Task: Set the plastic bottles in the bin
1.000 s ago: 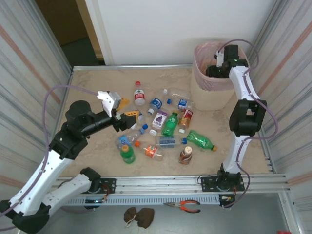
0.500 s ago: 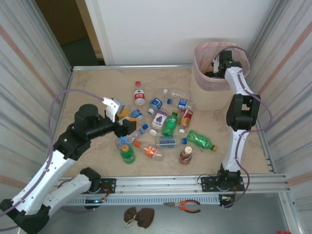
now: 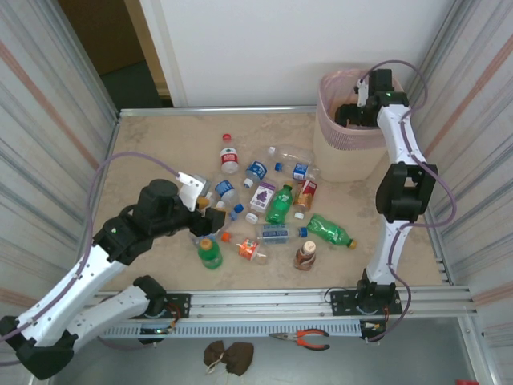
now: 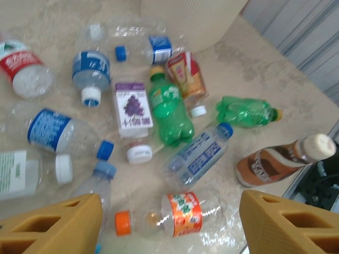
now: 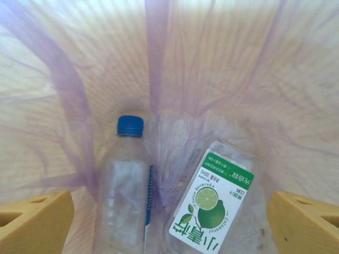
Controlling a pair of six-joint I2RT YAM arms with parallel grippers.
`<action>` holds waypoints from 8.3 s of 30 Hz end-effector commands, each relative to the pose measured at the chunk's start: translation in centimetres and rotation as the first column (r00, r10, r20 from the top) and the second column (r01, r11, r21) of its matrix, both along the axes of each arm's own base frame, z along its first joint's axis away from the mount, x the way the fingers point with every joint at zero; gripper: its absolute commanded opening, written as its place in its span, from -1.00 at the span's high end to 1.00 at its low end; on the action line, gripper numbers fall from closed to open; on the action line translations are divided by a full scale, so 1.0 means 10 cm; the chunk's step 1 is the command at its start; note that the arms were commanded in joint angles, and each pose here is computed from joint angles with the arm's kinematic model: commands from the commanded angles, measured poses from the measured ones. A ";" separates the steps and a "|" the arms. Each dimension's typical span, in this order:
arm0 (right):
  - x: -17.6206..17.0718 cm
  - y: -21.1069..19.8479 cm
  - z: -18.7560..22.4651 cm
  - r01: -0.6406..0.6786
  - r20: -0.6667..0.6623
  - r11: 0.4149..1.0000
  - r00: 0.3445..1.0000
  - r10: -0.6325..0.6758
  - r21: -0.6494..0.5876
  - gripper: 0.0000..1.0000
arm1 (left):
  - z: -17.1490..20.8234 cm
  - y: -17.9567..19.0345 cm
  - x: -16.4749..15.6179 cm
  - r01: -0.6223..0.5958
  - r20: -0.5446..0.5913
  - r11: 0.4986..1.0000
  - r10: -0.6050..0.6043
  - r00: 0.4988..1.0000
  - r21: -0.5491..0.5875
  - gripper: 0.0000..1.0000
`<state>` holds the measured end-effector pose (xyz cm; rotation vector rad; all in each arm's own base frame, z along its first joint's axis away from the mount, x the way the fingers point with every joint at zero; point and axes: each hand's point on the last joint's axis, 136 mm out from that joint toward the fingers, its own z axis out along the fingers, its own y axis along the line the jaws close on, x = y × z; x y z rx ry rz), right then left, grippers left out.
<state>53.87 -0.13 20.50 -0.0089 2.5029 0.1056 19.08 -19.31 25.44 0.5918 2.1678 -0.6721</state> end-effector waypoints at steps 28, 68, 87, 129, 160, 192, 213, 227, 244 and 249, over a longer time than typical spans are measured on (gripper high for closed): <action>-0.71 0.23 1.66 -0.049 0.318 0.998 0.947 0.038 0.027 -0.88 | -0.93 0.46 -0.55 -0.165 -0.262 0.878 0.306 0.915 0.449 0.09; -2.86 2.41 1.70 -0.901 0.511 0.433 0.364 0.779 -0.018 -0.98 | 0.69 -0.47 0.13 0.213 0.022 0.965 -0.212 0.977 -0.155 0.56; -3.58 2.82 1.25 -0.989 0.382 0.144 0.125 0.916 -0.020 -0.89 | 1.56 -0.94 -0.19 0.655 0.335 0.723 -0.574 0.747 -0.222 0.56; -3.66 2.68 1.37 -0.983 0.347 0.178 0.151 0.926 -0.047 -0.20 | 1.47 -0.83 -0.04 0.561 0.336 0.813 -0.491 0.804 -0.154 -0.13; -0.85 -0.13 2.01 -0.002 0.419 0.994 0.907 -0.045 0.113 -0.01 | 1.07 -0.56 0.37 0.303 0.312 0.952 -0.272 0.910 -0.053 -0.44; -0.07 -0.41 -0.44 0.051 -0.158 0.973 0.984 -0.088 -0.225 -0.34 | 0.50 -0.50 0.39 0.265 0.173 0.964 -0.261 0.950 -0.003 -0.45; -0.33 -0.16 0.46 0.050 -0.007 0.975 0.999 -0.053 -0.218 -0.62 | 0.04 -0.48 0.40 0.066 0.008 0.998 -0.067 0.998 0.019 -0.43; -0.99 0.27 1.35 0.008 0.229 0.991 0.973 0.024 -0.135 -0.66 | -0.82 -0.49 -0.10 -0.145 -0.202 0.976 0.176 0.963 0.162 -0.39; -1.66 0.41 1.54 -0.042 0.304 0.997 0.951 0.060 -0.067 -0.67 | -1.81 -0.63 -0.71 -0.152 -0.570 0.935 0.318 0.758 0.320 -0.68; -1.76 0.46 1.51 -0.055 0.298 0.996 0.952 0.073 -0.066 -0.68 | -2.00 -0.68 -0.78 -0.118 -0.600 0.919 0.339 0.725 0.376 -0.73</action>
